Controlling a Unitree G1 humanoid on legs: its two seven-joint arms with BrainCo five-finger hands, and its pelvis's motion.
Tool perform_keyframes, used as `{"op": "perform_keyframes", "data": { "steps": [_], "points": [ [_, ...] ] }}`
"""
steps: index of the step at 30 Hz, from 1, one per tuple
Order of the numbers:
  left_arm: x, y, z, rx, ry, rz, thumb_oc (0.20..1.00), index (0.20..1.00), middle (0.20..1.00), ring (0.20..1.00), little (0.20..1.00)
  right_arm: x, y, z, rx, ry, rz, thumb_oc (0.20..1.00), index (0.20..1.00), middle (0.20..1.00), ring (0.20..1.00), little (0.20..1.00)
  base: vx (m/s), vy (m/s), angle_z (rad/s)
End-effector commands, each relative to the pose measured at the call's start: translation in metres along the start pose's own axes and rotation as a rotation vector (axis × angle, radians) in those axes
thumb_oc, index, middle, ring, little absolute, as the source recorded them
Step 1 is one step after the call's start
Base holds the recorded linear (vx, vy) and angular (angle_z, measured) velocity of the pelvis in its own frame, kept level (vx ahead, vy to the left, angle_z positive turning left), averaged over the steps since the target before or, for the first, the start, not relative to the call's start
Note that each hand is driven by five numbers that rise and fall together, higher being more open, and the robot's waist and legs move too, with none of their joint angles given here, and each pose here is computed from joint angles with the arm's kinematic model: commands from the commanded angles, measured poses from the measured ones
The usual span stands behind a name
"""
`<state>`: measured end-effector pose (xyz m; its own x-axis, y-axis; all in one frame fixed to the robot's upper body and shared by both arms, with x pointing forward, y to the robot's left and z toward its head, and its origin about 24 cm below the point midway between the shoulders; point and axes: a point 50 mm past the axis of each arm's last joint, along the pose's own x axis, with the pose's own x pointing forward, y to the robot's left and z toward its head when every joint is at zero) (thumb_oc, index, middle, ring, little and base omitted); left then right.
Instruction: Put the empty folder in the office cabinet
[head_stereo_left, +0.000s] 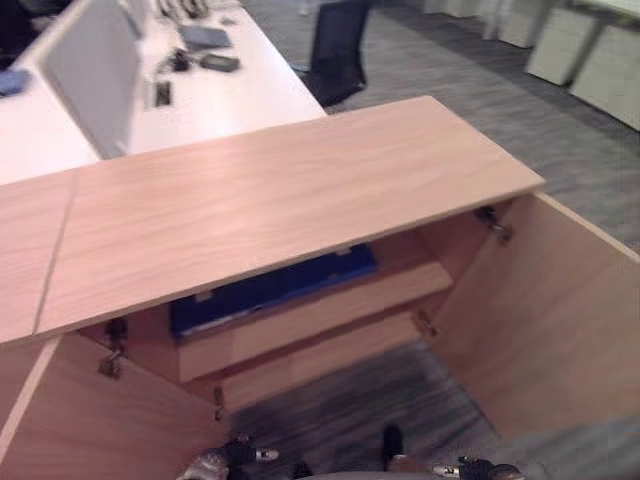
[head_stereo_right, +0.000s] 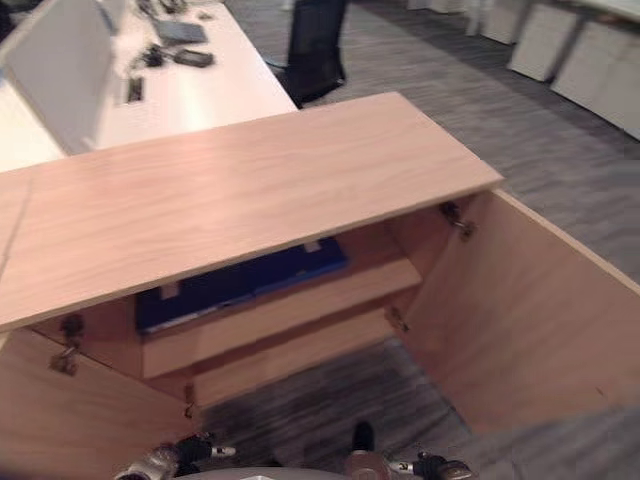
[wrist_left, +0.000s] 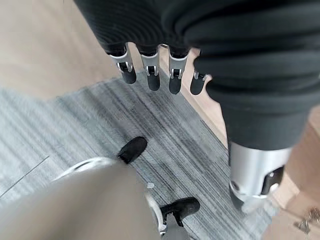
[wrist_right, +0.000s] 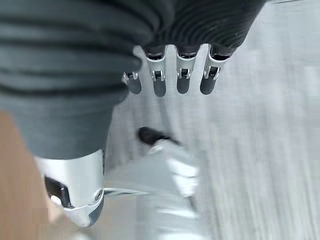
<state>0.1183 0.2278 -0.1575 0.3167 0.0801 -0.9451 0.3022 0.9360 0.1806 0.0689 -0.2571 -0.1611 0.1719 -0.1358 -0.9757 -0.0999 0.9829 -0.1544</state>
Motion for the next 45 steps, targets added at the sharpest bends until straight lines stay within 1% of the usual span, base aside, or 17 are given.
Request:
{"op": "perform_keyframes", "data": {
  "steps": [1, 6, 14, 22, 25, 26, 27, 28, 30, 31, 32, 34, 36, 38, 41, 43, 45],
  "points": [
    [0.001, -0.008, 0.001, 0.011, 0.028, -0.024, 1.0, 1.0, 1.0, 1.0, 1.0, -0.002, -0.01, -0.017, 0.099, 0.072, -0.042, 1.0, 1.0, 1.0, 1.0, 1.0, -0.04, 0.01, -0.39],
    [0.001, -0.012, -0.006, -0.005, 0.054, -0.039, 1.0, 1.0, 1.0, 1.0, 1.0, -0.006, -0.021, -0.039, 0.183, 0.128, -0.094, 1.0, 1.0, 1.0, 1.0, 1.0, -0.05, -0.047, -0.38],
    [0.0, -0.01, -0.012, -0.018, 0.081, -0.039, 1.0, 1.0, 1.0, 1.0, 1.0, -0.01, -0.031, -0.055, 0.272, 0.157, -0.143, 1.0, 1.0, 1.0, 1.0, 1.0, 0.02, -0.146, -0.48],
    [0.0, -0.011, -0.019, -0.102, 0.091, -0.033, 1.0, 1.0, 1.0, 1.0, 1.0, -0.016, -0.055, -0.054, 0.367, 0.111, -0.24, 1.0, 1.0, 1.0, 1.0, 1.0, 0.09, -0.216, -0.46],
    [0.0, -0.015, -0.015, -0.122, 0.08, -0.04, 1.0, 1.0, 1.0, 1.0, 1.0, -0.023, -0.084, -0.038, 0.346, 0.039, -0.322, 1.0, 1.0, 1.0, 1.0, 1.0, 0.06, -0.283, -0.22],
    [0.001, -0.018, -0.012, -0.116, 0.075, -0.048, 1.0, 1.0, 1.0, 1.0, 1.0, -0.029, -0.102, -0.027, 0.322, 0.002, -0.371, 1.0, 1.0, 1.0, 1.0, 1.0, 0.04, -0.218, -0.29],
    [0.001, -0.018, -0.012, -0.116, 0.075, -0.049, 1.0, 1.0, 1.0, 1.0, 1.0, -0.029, -0.102, -0.027, 0.322, 0.002, -0.371, 1.0, 1.0, 1.0, 1.0, 1.0, 0.06, -0.312, -0.26],
    [0.001, -0.019, -0.01, -0.115, 0.071, -0.052, 1.0, 1.0, 1.0, 1.0, 1.0, -0.036, -0.12, -0.016, 0.312, -0.038, -0.422, 1.0, 1.0, 1.0, 1.0, 1.0, 0.03, -0.157, -0.18],
    [0.001, -0.018, -0.008, -0.114, 0.064, -0.053, 1.0, 1.0, 1.0, 1.0, 1.0, -0.041, -0.129, -0.012, 0.312, -0.056, -0.447, 1.0, 1.0, 1.0, 1.0, 1.0, 0.04, -0.214, -0.11],
    [0.002, -0.018, -0.005, -0.116, 0.056, -0.054, 1.0, 1.0, 1.0, 1.0, 1.0, -0.05, -0.148, -0.001, 0.317, -0.097, -0.507, 1.0, 1.0, 1.0, 1.0, 1.0, 0.03, -0.203, -0.05],
    [0.002, -0.018, -0.004, -0.117, 0.055, -0.055, 1.0, 1.0, 1.0, 1.0, 1.0, -0.051, -0.149, -0.001, 0.317, -0.098, -0.509, 1.0, 1.0, 1.0, 1.0, 1.0, 0.03, -0.264, -0.06],
    [0.002, -0.017, -0.003, -0.118, 0.052, -0.05, 1.0, 1.0, 1.0, 1.0, 1.0, -0.075, -0.186, 0.028, 0.316, -0.225, -0.632, 1.0, 1.0, 1.0, 1.0, 1.0, 0.03, -0.262, -0.04],
    [0.002, -0.017, -0.002, -0.12, 0.053, -0.05, 1.0, 1.0, 1.0, 1.0, 1.0, -0.081, -0.193, 0.037, 0.307, -0.258, -0.652, 1.0, 1.0, 1.0, 1.0, 1.0, 0.02, -0.18, -0.04],
    [0.001, -0.016, -0.01, -0.134, 0.072, -0.049, 1.0, 1.0, 1.0, 1.0, 1.0, -0.1, -0.211, 0.064, 0.272, -0.37, -0.714, 1.0, 1.0, 1.0, 1.0, 1.0, 0.05, -0.206, -0.06],
    [0.001, -0.016, -0.013, -0.153, 0.075, -0.051, 1.0, 1.0, 1.0, 1.0, 1.0, -0.112, -0.218, 0.086, 0.236, -0.447, -0.74, 1.0, 1.0, 1.0, 1.0, 1.0, 0.01, -0.129, -0.13],
    [0.0, -0.017, -0.016, -0.185, 0.071, -0.05, 1.0, 1.0, 1.0, 1.0, 1.0, -0.129, -0.222, 0.123, 0.181, -0.57, -0.766, 1.0, 1.0, 1.0, 1.0, 1.0, -0.07, -0.143, -0.2],
    [0.0, -0.017, -0.017, -0.196, 0.068, -0.05, 1.0, 1.0, 1.0, 1.0, 1.0, -0.134, -0.223, 0.132, 0.167, -0.599, -0.772, 1.0, 1.0, 1.0, 1.0, 1.0, -0.02, -0.041, -0.27]
  ]
}}
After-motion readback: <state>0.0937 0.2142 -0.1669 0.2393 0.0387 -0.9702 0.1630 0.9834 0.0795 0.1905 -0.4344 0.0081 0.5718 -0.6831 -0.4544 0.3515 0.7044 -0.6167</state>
